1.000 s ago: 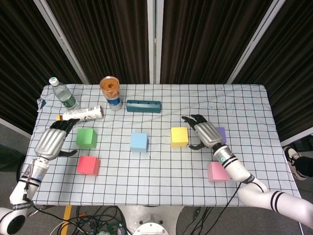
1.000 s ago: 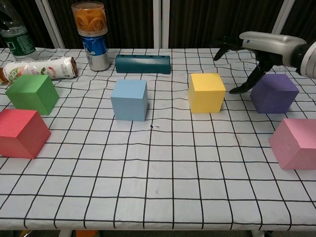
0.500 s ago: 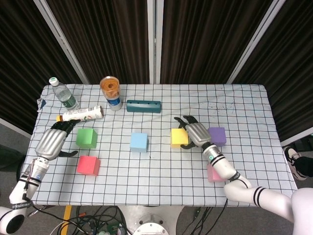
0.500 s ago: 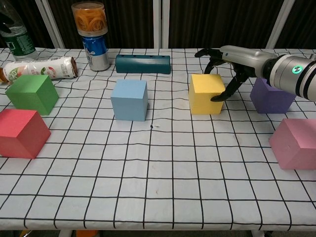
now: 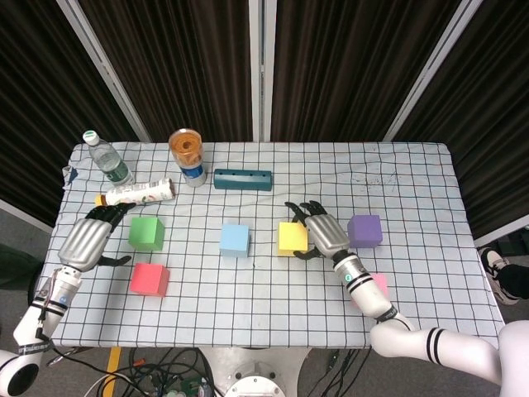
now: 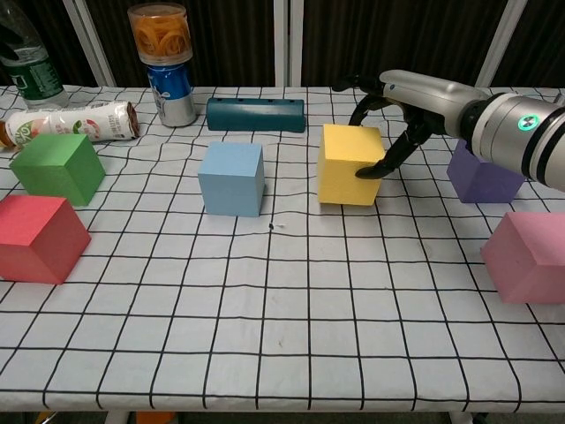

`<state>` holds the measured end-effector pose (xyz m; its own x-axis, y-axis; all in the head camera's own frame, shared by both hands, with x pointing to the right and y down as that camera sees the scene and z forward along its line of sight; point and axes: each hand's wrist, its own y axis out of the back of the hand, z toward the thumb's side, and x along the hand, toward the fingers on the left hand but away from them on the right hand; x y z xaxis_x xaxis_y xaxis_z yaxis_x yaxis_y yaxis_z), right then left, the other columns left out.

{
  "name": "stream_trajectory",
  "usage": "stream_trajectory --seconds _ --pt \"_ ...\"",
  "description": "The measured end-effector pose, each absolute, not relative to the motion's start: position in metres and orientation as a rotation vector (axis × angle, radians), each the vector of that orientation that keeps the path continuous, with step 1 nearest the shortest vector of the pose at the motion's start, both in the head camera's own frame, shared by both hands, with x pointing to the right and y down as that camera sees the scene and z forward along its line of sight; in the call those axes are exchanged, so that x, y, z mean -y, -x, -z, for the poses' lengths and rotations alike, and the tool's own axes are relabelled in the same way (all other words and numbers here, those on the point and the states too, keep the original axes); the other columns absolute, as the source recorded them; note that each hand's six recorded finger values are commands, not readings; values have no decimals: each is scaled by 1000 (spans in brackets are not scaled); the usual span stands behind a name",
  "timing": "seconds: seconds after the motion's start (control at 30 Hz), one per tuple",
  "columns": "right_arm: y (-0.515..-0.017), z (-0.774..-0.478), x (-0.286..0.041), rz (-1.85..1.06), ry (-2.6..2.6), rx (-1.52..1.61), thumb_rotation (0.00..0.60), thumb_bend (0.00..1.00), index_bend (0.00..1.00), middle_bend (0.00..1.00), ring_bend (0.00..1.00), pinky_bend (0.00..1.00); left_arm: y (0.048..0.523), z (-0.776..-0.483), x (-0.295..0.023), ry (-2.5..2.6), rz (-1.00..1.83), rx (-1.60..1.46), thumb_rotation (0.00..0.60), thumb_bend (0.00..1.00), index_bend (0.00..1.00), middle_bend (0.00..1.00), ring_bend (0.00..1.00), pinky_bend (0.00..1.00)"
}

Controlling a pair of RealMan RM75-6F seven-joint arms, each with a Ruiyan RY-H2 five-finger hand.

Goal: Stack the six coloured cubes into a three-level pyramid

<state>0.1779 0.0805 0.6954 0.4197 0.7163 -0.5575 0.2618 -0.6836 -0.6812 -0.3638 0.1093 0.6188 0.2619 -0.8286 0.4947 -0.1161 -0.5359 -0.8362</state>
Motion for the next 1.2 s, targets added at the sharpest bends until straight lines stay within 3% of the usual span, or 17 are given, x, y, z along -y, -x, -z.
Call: stream_trajectory --seconds 0.5,1.2 --pt "-132 -704 -77 -1237 2247 809 600 151 0 437 84 43 370 -619 -111 1854 1319 -868 600 86 109 121 162 168" --pt "-106 -717 -79 -1276 2224 773 600 151 0 422 73 13 375 -622 -113 1880 1313 -875 600 86 110 121 161 168"
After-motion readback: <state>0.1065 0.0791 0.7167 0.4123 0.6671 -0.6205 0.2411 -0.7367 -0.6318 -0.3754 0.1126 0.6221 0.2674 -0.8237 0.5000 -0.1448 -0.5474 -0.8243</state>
